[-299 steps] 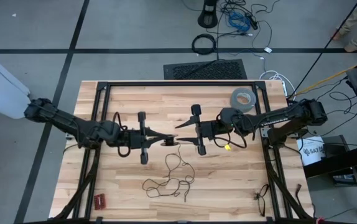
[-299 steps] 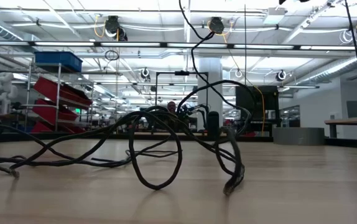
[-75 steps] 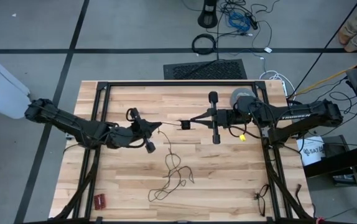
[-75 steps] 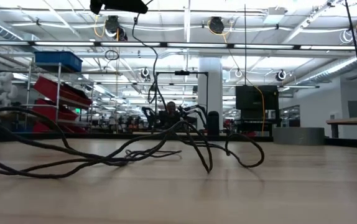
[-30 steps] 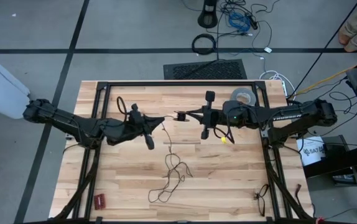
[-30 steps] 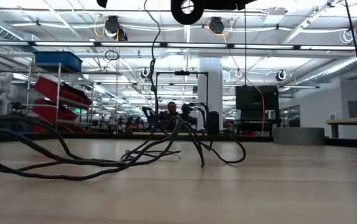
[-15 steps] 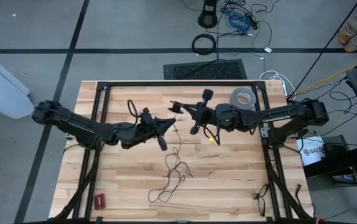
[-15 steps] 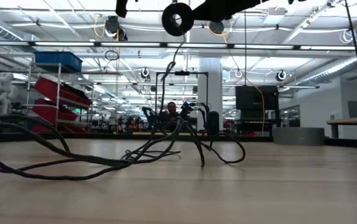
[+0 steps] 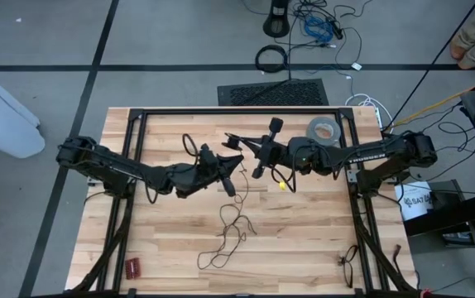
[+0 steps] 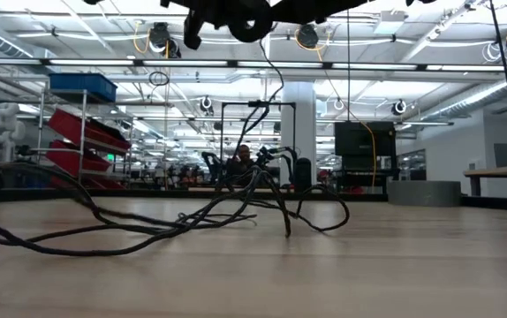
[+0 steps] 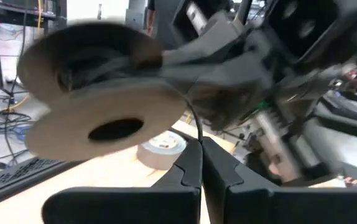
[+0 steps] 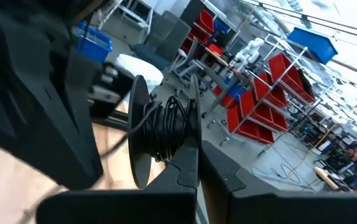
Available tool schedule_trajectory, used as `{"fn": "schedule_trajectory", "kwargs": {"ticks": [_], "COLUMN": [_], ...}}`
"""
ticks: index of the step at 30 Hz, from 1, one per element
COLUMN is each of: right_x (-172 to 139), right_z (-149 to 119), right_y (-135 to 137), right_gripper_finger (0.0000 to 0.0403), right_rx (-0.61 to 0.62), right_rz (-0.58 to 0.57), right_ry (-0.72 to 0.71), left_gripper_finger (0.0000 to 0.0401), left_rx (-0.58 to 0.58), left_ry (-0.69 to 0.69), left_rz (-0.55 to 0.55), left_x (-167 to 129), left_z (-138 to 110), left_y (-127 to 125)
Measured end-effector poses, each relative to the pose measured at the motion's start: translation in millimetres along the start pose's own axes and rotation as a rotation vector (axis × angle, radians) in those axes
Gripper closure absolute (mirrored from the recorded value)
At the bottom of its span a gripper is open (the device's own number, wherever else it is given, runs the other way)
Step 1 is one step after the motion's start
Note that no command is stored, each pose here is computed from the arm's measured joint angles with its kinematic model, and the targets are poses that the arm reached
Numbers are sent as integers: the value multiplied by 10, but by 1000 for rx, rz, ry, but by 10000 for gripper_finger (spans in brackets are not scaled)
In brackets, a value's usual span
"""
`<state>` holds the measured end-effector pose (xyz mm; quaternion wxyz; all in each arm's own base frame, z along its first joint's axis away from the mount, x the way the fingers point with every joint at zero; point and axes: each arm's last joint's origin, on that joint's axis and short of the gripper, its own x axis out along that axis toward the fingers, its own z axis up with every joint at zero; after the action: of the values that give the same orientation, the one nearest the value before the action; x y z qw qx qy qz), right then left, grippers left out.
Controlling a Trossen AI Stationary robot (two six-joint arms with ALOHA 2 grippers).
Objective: Coil cords
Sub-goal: Coil the black wire onto the spool
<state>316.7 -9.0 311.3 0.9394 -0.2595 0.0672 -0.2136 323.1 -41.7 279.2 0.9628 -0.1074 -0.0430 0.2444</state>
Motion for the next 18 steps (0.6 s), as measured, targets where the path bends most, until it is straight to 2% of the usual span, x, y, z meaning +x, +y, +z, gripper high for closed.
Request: {"fn": "schedule_trajectory", "kwargs": {"ticks": [3, 6, 14, 18], "right_x": [-1, -1, -11, -53], "right_z": [-1, -2, -1, 32], "right_y": [1, 0, -5, -39], "right_gripper_finger": [403, 403, 403, 403], "right_rx": [17, 22, 56, 93], "right_rz": [1, 0, 3, 25], "right_ry": [2, 3, 8, -9], "left_gripper_finger": [389, 361, 220, 171], "left_rx": [7, 9, -23, -38], "left_ry": [6, 9, 10, 17], "left_rz": [9, 10, 7, -2], "left_x": [28, 34, 17, -9], "left_z": [-30, -43, -49, -62], "left_y": [16, 14, -7, -38]}}
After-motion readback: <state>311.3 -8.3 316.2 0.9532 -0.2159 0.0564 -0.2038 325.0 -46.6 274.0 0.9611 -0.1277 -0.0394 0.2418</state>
